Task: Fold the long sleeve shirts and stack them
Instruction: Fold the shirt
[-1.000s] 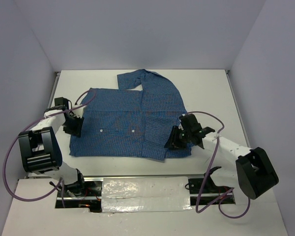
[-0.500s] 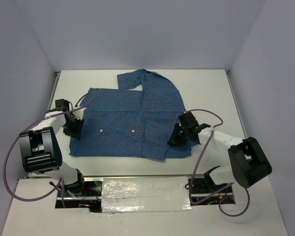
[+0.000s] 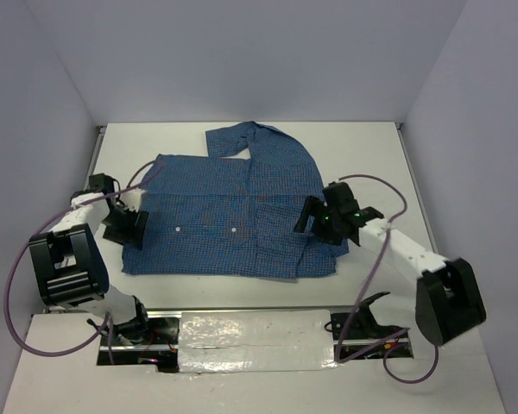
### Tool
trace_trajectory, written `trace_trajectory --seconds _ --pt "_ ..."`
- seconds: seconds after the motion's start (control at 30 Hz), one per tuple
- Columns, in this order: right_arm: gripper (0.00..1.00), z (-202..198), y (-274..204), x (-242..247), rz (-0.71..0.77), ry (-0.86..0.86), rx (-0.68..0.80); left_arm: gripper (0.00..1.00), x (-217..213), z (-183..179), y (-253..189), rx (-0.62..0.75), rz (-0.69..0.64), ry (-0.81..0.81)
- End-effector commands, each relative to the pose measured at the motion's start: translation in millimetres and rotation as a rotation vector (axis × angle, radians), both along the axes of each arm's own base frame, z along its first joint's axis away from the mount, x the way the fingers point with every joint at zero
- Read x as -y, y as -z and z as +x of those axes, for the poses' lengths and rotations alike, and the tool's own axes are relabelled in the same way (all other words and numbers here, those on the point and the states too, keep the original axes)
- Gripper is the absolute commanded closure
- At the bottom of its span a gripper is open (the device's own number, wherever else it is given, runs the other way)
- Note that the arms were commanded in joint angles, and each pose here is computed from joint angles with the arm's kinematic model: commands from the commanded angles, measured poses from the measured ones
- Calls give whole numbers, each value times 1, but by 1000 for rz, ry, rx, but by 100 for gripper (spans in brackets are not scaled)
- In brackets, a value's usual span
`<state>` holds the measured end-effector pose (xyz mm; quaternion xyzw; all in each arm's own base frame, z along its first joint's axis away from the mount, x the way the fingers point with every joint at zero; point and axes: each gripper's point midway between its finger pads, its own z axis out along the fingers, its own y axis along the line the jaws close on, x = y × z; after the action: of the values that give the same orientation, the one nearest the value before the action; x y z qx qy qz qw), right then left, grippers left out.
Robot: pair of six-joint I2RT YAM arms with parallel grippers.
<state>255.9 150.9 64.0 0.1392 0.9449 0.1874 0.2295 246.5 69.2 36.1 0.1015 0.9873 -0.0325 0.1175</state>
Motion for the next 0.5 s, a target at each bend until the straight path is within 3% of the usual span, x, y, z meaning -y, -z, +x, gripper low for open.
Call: trace_trajectory --seconds 0.0,0.27,0.47 --pt "0 -16 -28 35 -54 91 31 12 -1 -19 -22 -49 -50 -41" --pt "0 -61 13 61 29 285 -88 5 6 -34 3 -161 -127 -30" --pt "16 -60 53 48 89 271 -164 7 20 -23 13 -189 -243 5"
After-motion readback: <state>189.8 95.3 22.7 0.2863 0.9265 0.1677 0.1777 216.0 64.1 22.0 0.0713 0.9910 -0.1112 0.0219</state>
